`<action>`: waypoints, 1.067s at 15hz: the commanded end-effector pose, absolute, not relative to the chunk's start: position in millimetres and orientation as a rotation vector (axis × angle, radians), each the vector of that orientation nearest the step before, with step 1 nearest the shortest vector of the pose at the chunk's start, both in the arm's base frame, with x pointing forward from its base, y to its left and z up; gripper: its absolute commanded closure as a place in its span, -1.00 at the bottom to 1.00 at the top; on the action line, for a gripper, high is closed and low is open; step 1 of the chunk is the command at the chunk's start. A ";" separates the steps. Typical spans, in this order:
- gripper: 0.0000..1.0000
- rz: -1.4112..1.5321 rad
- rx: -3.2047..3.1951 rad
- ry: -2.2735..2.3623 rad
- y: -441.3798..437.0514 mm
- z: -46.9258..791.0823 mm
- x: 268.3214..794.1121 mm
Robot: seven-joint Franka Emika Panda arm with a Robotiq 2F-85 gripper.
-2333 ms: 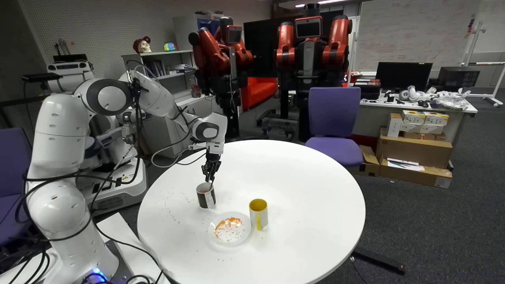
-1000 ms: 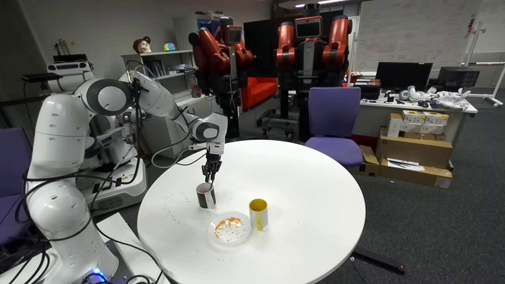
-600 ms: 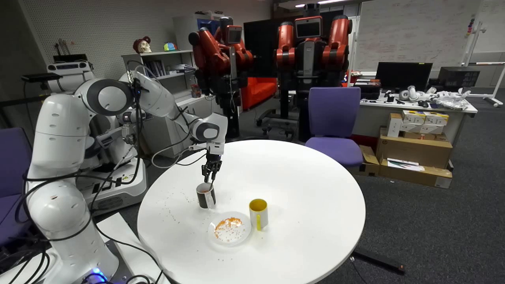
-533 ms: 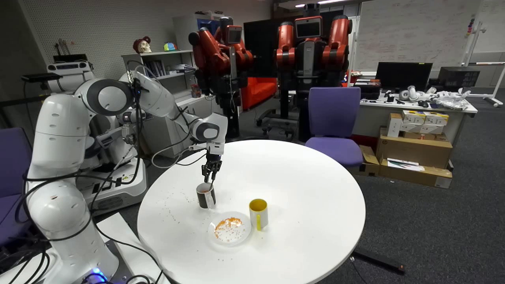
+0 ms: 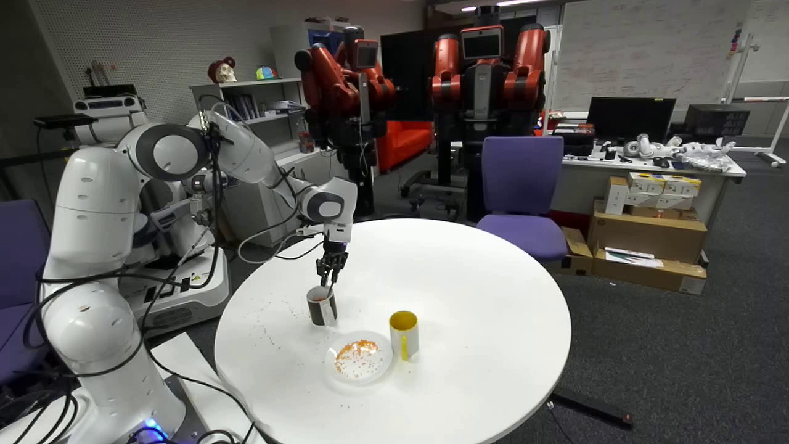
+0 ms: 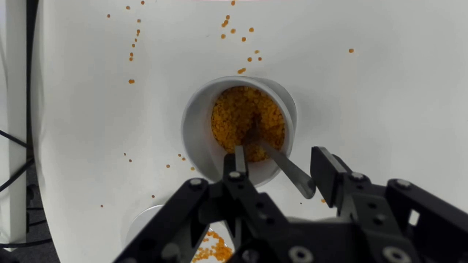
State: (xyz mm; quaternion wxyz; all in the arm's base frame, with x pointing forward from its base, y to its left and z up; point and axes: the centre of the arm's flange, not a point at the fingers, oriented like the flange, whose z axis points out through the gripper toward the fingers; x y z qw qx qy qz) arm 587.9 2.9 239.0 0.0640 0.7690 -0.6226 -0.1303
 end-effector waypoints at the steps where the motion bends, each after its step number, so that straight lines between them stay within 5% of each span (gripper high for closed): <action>1: -0.06 -0.355 2.351 -1.881 -9.0 243.0 581.5; 4: -0.01 -0.355 2.348 -1.889 -12.1 243.7 581.0; 6: 0.48 -0.363 2.350 -1.891 -12.8 243.1 581.3; 10: 0.98 -0.368 2.365 -1.877 -12.0 243.7 582.4; 16: 0.99 -0.392 2.428 -1.814 -1.4 254.4 578.2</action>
